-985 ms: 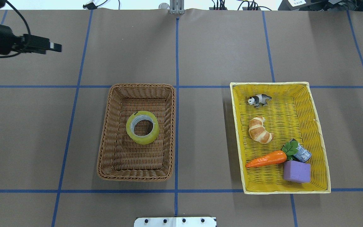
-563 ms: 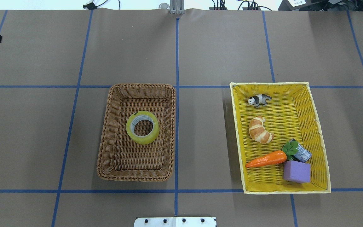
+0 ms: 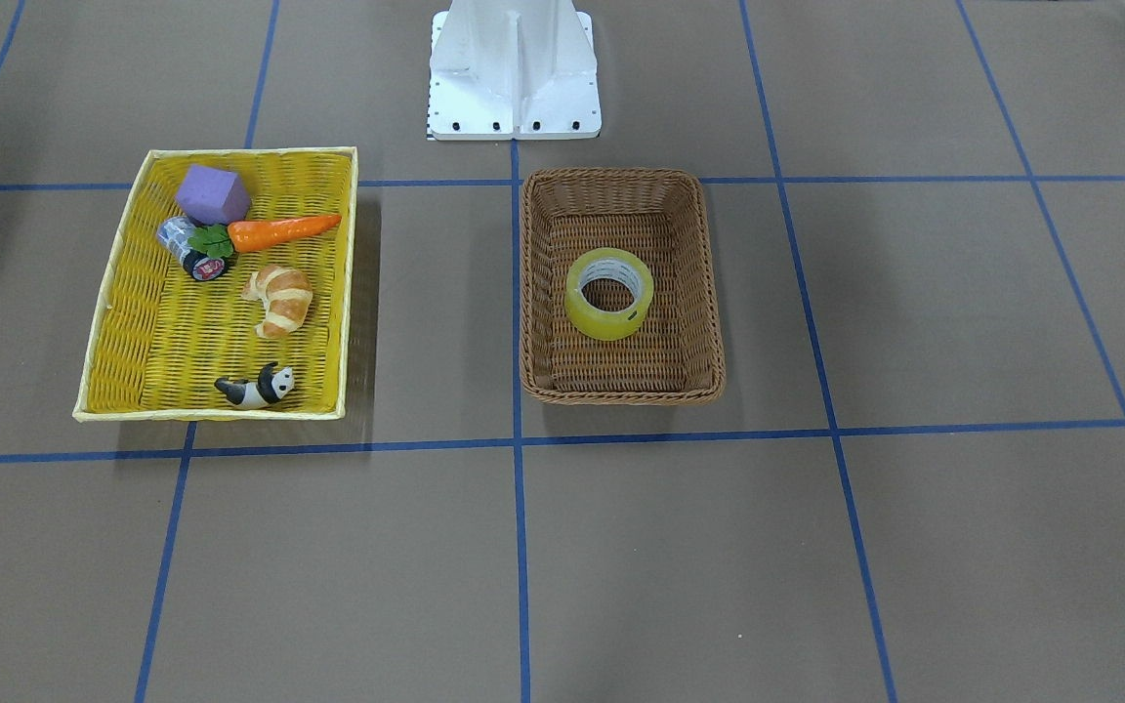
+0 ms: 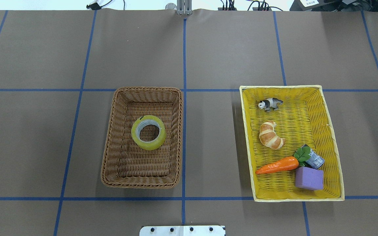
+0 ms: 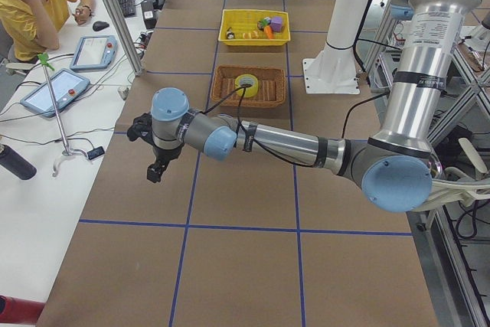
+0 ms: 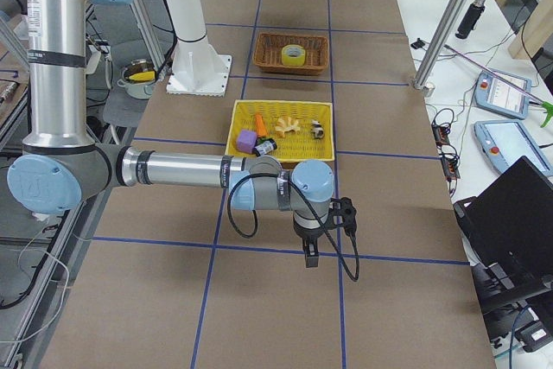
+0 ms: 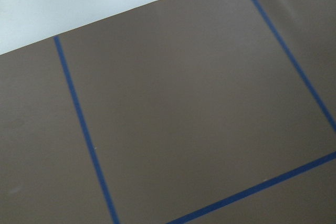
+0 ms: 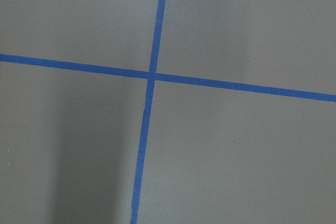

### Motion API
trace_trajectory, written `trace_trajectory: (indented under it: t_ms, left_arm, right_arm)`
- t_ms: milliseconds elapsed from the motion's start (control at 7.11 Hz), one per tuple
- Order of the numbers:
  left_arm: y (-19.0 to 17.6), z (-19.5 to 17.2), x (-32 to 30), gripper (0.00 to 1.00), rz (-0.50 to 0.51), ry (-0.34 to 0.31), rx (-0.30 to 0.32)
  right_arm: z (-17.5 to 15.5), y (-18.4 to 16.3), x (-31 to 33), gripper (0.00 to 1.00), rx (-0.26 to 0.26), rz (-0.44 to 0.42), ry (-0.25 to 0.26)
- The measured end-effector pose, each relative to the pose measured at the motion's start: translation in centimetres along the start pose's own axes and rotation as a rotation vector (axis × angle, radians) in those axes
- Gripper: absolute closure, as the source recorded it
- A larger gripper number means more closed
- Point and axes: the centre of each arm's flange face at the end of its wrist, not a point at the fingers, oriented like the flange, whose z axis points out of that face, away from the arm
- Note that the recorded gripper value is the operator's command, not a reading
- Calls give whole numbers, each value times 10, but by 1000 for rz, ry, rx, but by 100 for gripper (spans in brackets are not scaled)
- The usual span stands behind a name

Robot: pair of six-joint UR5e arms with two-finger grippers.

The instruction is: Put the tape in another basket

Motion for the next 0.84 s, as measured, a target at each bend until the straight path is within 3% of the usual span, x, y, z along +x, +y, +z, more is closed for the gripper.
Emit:
trace_trajectory:
  t_ms: [422, 563, 844]
  left_arm:
    - [68, 30, -44, 1, -69, 17, -106]
    - [94, 44, -51, 1, -111, 17, -102]
    - [123, 54, -53, 1, -282, -6, -35]
  right_arm:
    - [-1, 3, 5, 0, 1, -2, 5]
    - [-1, 4, 6, 0, 2, 0, 5]
    - [-2, 5, 7, 0, 4, 2, 5]
